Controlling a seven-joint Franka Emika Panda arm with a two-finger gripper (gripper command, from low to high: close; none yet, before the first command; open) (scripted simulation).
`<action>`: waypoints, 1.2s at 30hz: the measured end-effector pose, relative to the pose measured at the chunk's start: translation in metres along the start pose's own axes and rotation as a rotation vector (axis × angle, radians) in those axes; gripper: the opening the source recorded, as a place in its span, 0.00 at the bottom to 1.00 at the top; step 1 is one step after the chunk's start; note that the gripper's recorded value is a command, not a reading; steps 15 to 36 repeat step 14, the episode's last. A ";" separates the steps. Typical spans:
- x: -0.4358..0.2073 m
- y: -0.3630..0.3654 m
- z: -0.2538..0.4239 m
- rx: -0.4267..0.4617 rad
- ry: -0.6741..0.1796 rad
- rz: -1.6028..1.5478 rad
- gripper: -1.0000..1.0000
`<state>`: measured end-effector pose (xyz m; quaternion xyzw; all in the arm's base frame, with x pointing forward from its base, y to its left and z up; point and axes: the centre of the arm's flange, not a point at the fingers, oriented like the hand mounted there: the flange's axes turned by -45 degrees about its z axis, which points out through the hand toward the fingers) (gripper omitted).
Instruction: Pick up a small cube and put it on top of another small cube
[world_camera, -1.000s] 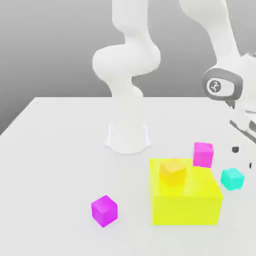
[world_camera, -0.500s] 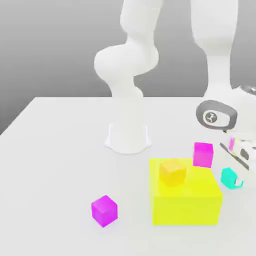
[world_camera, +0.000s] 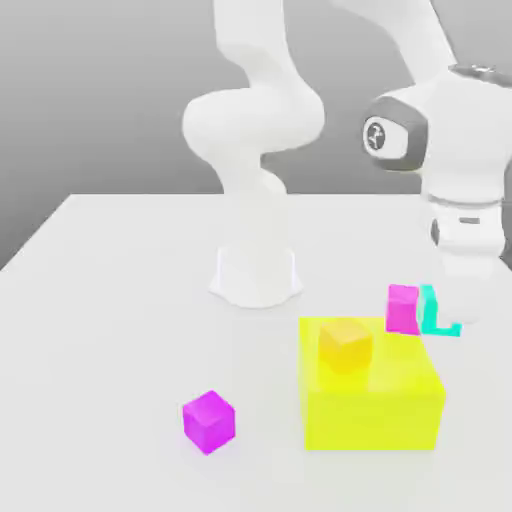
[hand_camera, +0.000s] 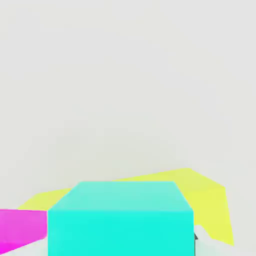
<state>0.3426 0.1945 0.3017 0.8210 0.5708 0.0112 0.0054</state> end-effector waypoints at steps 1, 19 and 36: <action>-0.012 0.007 -0.008 0.003 -0.001 0.065 0.00; -0.073 0.029 0.017 0.022 -0.016 0.383 1.00; -0.073 0.029 0.017 0.022 -0.016 0.383 1.00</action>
